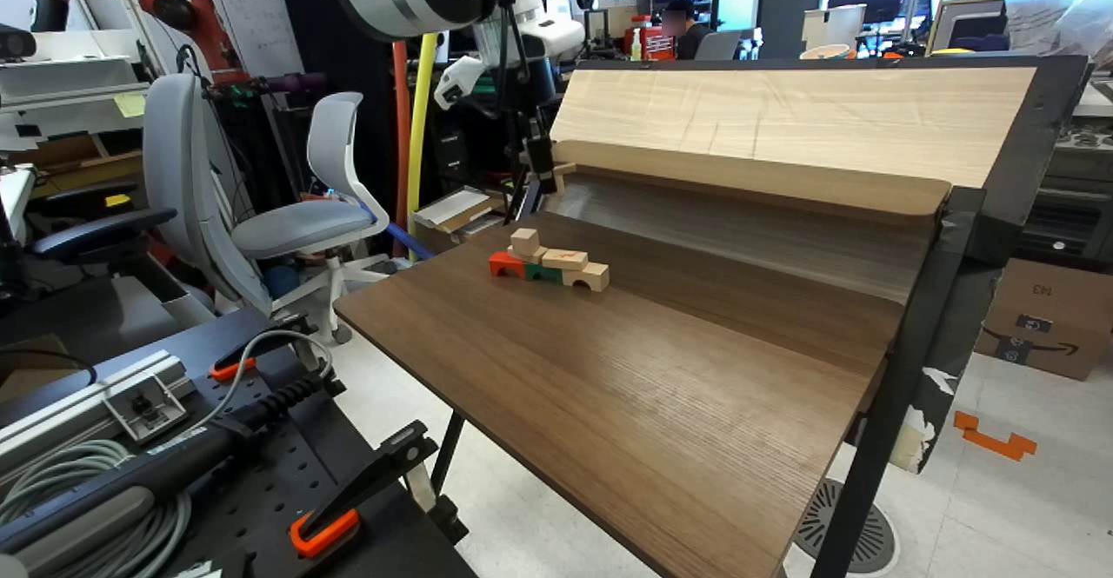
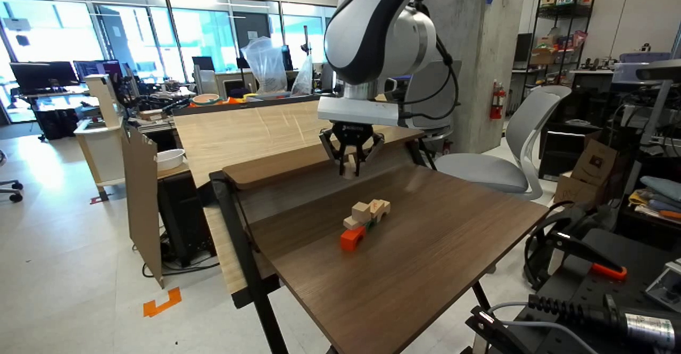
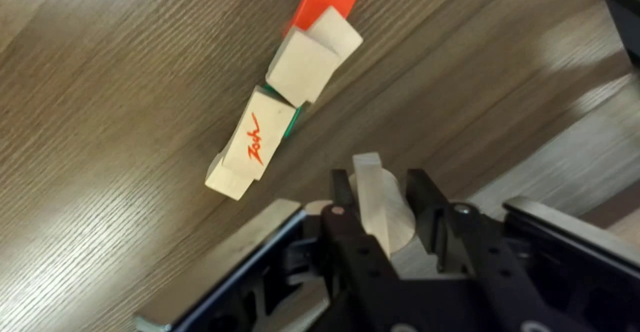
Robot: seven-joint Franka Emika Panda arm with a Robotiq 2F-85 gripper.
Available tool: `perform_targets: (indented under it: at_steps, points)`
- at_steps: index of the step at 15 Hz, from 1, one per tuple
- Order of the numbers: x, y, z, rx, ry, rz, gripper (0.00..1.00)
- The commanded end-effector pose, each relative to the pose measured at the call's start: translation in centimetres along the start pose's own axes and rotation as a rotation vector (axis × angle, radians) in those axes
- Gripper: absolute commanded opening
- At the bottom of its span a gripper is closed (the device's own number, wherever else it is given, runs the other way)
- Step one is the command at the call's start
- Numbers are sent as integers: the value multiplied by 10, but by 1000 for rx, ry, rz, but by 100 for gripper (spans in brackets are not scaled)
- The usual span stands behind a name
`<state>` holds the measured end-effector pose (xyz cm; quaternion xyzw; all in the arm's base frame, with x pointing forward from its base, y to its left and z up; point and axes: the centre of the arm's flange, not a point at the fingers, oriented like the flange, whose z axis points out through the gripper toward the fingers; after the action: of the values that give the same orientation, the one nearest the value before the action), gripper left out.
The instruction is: Remove the topmost wooden brick from the stack and place it on the right side of the table
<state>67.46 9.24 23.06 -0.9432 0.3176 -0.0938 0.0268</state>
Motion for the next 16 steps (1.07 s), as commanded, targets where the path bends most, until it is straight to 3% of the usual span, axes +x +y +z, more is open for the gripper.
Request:
perform_targets:
  at_steps: [1,8,16]
  points:
    - [37,5,-12,-17,15,72,8]
    - [91,36,-14,-63,44,295,8]
    - [121,73,21,-133,55,628,8]
